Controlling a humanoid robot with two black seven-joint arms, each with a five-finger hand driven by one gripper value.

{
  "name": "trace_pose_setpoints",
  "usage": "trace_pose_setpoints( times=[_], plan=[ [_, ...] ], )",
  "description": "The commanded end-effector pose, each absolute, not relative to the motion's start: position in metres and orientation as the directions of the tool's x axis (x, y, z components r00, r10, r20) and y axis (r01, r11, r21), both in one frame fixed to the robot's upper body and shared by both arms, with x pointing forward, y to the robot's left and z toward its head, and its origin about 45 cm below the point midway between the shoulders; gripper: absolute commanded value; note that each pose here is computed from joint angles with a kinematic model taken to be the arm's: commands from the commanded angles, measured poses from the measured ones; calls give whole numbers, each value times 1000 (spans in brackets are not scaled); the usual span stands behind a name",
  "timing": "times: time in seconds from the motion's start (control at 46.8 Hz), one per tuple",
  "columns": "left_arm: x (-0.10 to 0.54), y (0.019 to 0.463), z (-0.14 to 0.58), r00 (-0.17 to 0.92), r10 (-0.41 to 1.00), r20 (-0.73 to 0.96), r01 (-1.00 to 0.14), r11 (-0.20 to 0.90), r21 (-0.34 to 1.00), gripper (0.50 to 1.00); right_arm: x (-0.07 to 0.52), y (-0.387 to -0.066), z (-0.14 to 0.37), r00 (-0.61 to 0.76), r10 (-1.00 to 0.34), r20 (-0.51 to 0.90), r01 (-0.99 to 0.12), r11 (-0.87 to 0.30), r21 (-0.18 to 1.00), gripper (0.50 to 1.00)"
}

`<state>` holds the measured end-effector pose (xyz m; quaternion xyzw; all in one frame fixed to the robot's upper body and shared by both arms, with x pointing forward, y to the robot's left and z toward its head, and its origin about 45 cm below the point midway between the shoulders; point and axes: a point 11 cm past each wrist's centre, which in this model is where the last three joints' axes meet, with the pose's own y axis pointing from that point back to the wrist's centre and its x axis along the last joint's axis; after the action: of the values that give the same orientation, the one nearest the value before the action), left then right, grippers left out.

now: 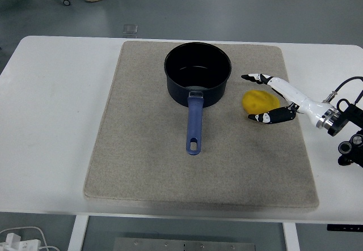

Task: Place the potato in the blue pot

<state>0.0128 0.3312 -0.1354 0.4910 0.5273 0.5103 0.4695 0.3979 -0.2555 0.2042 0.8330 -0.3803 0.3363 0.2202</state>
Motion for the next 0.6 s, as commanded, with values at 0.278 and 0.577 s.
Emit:
trace_pose_setpoints(
  times=[0.278,0.577],
  plan=[
    [13,332,-135,-77,997,8,39,-5,999,999,406,-278,196,444,-491,750,-825,-550,128,917],
    [13,333,-135,-79,997,12,38,-9,999,999,399,-279,192,434,-515,739,-823,-560,93,921]
  ],
)
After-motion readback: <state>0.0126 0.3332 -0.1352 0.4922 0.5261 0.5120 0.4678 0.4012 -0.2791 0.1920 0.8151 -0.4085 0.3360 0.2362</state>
